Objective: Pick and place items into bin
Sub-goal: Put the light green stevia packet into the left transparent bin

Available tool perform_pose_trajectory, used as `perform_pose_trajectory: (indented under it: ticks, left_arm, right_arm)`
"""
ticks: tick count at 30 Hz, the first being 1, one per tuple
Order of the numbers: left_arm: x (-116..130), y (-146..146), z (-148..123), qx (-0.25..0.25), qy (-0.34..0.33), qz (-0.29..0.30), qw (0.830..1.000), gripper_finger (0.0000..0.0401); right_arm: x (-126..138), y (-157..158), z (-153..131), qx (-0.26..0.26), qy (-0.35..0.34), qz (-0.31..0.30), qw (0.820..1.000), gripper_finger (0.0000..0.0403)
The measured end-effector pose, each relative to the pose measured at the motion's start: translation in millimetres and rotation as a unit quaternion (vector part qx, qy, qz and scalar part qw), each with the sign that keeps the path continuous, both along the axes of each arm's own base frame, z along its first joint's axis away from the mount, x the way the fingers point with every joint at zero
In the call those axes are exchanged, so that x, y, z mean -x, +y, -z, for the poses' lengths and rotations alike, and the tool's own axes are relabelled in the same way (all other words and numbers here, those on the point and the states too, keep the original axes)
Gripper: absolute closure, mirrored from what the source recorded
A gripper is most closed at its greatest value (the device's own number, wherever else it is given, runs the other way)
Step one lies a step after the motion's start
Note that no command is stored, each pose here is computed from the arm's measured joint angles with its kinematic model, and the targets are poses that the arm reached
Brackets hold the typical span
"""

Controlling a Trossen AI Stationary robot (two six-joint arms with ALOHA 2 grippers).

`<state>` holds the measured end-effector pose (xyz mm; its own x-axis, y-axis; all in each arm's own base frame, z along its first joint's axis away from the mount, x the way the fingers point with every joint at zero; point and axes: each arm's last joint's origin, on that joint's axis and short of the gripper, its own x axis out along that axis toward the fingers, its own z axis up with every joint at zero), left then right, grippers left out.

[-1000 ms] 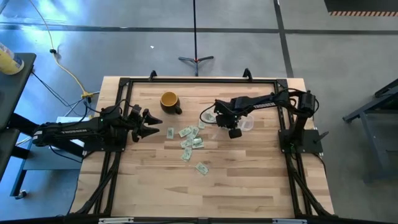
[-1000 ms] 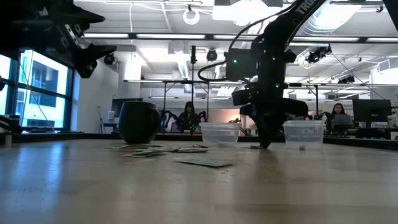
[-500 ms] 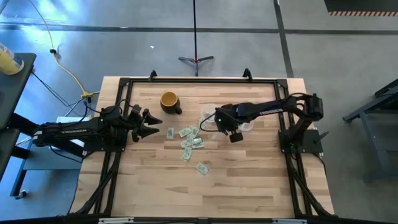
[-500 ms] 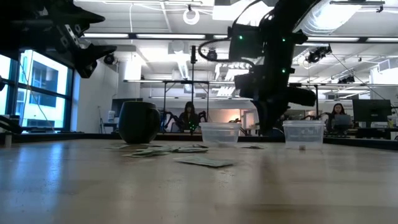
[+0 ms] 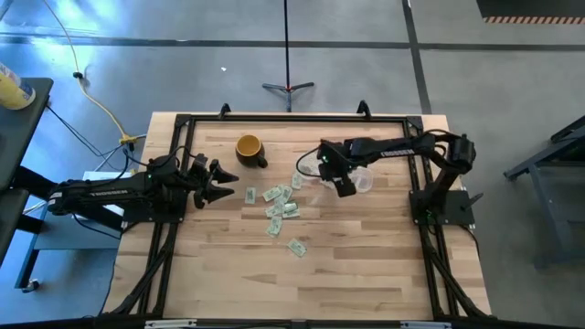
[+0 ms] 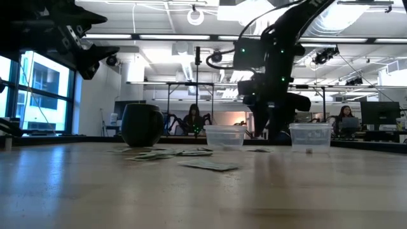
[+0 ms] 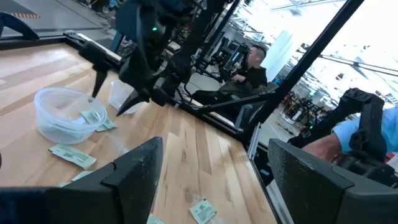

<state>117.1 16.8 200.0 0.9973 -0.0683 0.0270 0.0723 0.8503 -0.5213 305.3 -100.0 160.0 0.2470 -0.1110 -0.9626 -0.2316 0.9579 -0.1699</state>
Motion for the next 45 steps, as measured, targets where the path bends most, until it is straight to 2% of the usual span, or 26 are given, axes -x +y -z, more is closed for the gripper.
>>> perform_pose_trajectory:
  ticks: [4,10,25,32,39,45]
  left_arm:
    - [0.0,0.0,0.0,0.000,0.000,0.000,1.000,0.0075]
    - [0.0,0.0,-0.6,0.005,-0.002,-0.001,1.000,0.0075]
    - [0.0,0.0,-0.5,0.010,-0.002,-0.001,1.000,0.0075]
    - [0.0,0.0,-0.5,0.012,-0.002,0.000,1.000,0.0075]
    - [0.0,0.0,-0.4,0.012,-0.001,0.000,1.000,0.0075]
    - [0.0,0.0,-0.4,0.012,-0.001,0.000,1.000,0.0075]
  right_arm:
    - [-1.2,-9.6,7.8,-0.007,-0.003,-0.008,1.000,0.0116]
    - [-2.5,-14.4,18.6,-0.012,0.009,-0.010,1.000,0.0120]
    - [-1.3,-17.6,28.5,-0.066,0.016,-0.003,0.998,0.0131]
    - [0.6,-16.7,29.8,-0.069,0.028,0.000,0.997,0.0179]
    - [1.6,-14.6,26.1,-0.076,0.054,0.030,0.995,0.0260]
    - [-2.1,-17.2,10.6,-0.066,0.091,0.047,0.993,0.0319]
